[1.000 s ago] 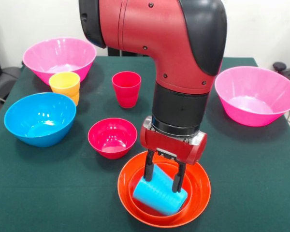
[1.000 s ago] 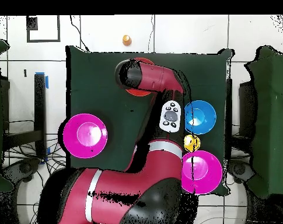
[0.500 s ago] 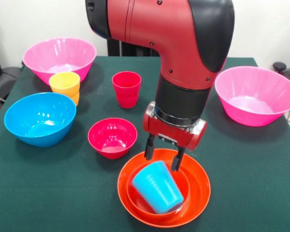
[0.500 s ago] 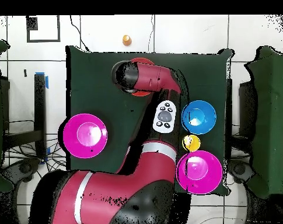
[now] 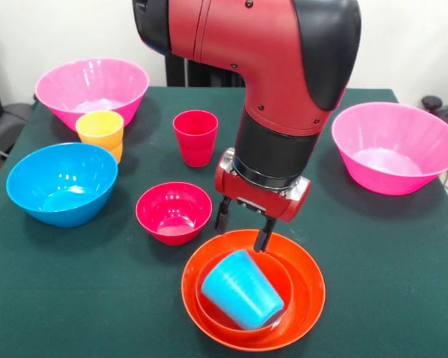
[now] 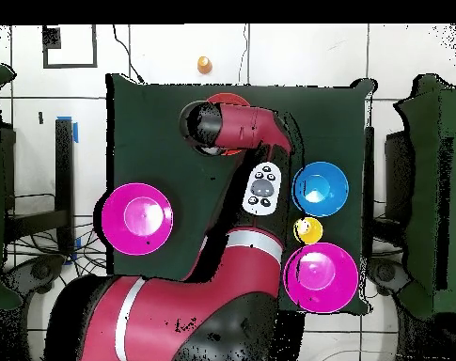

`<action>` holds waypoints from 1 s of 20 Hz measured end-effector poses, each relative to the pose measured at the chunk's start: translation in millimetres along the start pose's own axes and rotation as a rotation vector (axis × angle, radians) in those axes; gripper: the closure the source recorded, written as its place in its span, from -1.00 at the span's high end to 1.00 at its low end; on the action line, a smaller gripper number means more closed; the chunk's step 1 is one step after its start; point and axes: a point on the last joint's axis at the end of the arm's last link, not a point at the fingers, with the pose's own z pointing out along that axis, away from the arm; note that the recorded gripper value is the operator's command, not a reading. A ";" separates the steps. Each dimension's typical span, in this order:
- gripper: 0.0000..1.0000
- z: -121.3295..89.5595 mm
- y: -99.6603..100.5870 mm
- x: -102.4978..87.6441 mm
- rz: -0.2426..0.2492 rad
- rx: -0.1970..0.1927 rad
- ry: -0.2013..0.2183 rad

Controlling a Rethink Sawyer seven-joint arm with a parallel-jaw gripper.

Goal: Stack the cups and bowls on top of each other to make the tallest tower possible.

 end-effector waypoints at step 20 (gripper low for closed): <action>1.00 8.7 -14.3 -10.0 0.030 -0.024 -0.004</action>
